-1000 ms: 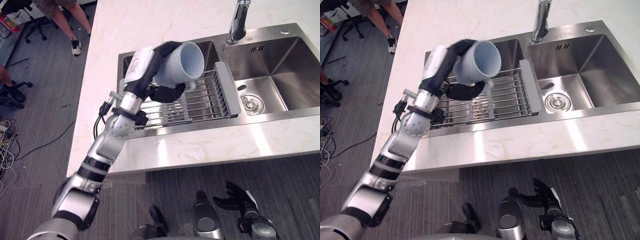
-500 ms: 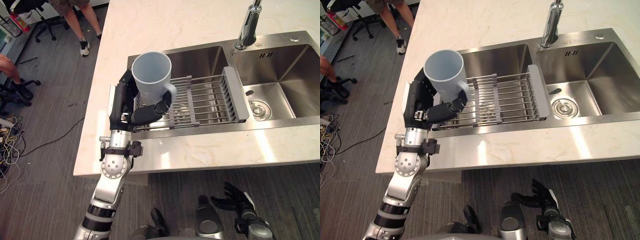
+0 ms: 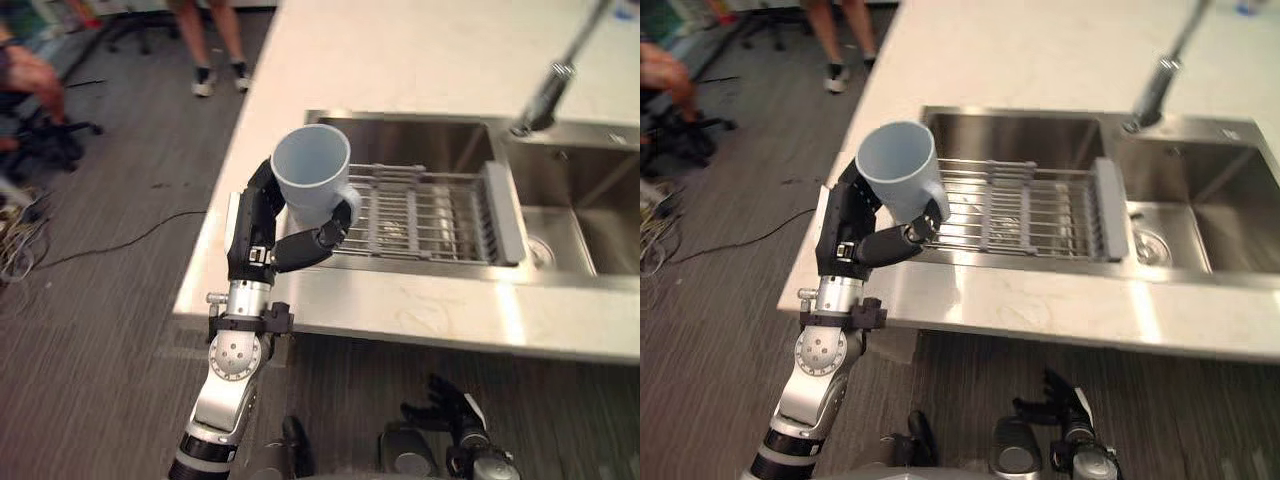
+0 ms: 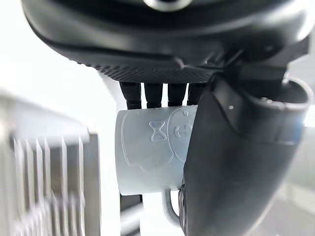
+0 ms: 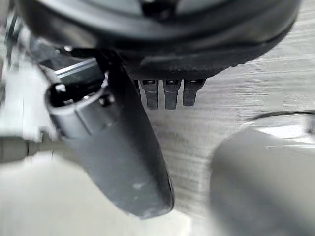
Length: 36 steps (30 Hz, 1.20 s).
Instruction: Walk over to the sink, pick up the cup, carry it to the dishwasher, place the cup inside the dishwasher, then close the dishwasher door
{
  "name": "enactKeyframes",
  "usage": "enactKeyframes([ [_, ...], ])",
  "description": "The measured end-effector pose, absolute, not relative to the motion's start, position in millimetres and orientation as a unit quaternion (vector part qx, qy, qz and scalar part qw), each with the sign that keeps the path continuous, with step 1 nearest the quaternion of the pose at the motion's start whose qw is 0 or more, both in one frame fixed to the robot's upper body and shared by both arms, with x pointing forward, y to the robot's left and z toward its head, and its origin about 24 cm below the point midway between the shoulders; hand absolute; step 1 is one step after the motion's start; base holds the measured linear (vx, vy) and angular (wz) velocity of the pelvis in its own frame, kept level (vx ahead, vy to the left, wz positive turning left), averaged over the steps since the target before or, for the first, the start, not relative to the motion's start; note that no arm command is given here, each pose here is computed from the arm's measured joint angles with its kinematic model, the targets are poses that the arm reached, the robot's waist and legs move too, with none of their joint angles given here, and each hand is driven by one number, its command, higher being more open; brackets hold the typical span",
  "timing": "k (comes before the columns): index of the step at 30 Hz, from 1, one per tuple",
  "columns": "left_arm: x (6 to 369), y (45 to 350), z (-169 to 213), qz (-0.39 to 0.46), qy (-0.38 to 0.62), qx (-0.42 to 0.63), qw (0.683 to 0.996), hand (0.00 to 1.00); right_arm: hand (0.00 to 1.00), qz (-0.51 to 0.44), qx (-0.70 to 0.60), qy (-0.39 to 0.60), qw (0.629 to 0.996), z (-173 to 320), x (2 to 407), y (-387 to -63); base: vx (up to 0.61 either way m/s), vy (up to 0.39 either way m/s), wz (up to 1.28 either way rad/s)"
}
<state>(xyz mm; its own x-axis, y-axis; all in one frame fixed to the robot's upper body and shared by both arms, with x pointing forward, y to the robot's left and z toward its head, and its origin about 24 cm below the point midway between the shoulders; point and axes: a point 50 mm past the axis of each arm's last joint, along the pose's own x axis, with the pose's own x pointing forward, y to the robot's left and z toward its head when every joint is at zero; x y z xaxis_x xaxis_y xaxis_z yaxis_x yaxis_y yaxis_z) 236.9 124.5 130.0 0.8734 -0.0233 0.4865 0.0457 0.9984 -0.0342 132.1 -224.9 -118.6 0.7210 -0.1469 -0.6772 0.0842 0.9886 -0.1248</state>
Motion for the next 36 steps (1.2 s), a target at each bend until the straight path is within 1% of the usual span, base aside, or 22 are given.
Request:
enactKeyframes([
  [2,236.3,122.5,125.4,-0.022,-0.237,-0.021,0.971,0.3,0.9,-0.061,-0.046,0.35,0.934,-113.5,146.4,-224.4,-0.18,-0.167,0.68],
  [3,235.2,121.1,122.4,-0.025,-0.229,-0.021,0.973,0.3,0.9,-0.061,-0.046,0.352,0.933,-114.2,146.0,-223.6,-0.23,-0.191,0.7],
  [5,229.7,115.9,113.5,-0.04,-0.209,-0.022,0.977,0.3,0.9,-0.062,-0.046,0.363,0.928,-118.1,139.8,-222.7,-0.28,-0.199,0.71],
  [9,227.4,105.4,113.6,-0.074,-0.209,-0.026,0.975,0.3,0.9,-0.088,-0.043,0.374,0.922,-120.9,130.9,-228.4,-0.31,-0.089,0.87],
  [14,226.0,94.6,113.3,-0.106,-0.209,-0.032,0.972,0.3,0.9,-0.089,-0.042,0.39,0.916,-125.5,119.2,-228.1,-0.17,0.114,0.43],
  [15,229.3,96.8,108.4,-0.106,-0.2,-0.022,0.974,0.3,0.9,-0.084,-0.029,0.397,0.914,-129.3,118.5,-219.5,-0.1,0.172,0.2],
  [17,232.6,99.6,98.8,-0.102,-0.178,-0.01,0.979,0.3,0.9,-0.078,-0.022,0.406,0.91,-132.6,112.5,-214.2,-0.04,0.167,0.09],
  [25,235.7,107.8,96.1,-0.085,-0.169,-0.001,0.982,0.3,0.9,-0.074,-0.029,0.407,0.91,-132.7,114.2,-213.8,-0.01,0.099,0.26],
  [28,234.0,103.8,98.9,-0.094,-0.175,-0.005,0.98,0.3,0.9,-0.074,-0.047,0.4,0.912,-130.3,122.7,-218.3,-0.08,0.013,1.18],
  [32,230.6,102.3,99.2,-0.095,-0.175,-0.013,0.98,0.3,0.9,-0.086,-0.077,0.408,0.906,-129.1,118.1,-233.7,-0.04,0.103,1.74],
  [36,222.9,108.2,96.8,-0.086,-0.167,-0.028,0.982,0.3,0.9,-0.092,-0.113,0.392,0.908,-121.1,130.0,-248.0,0.0,0.194,1.43],
])
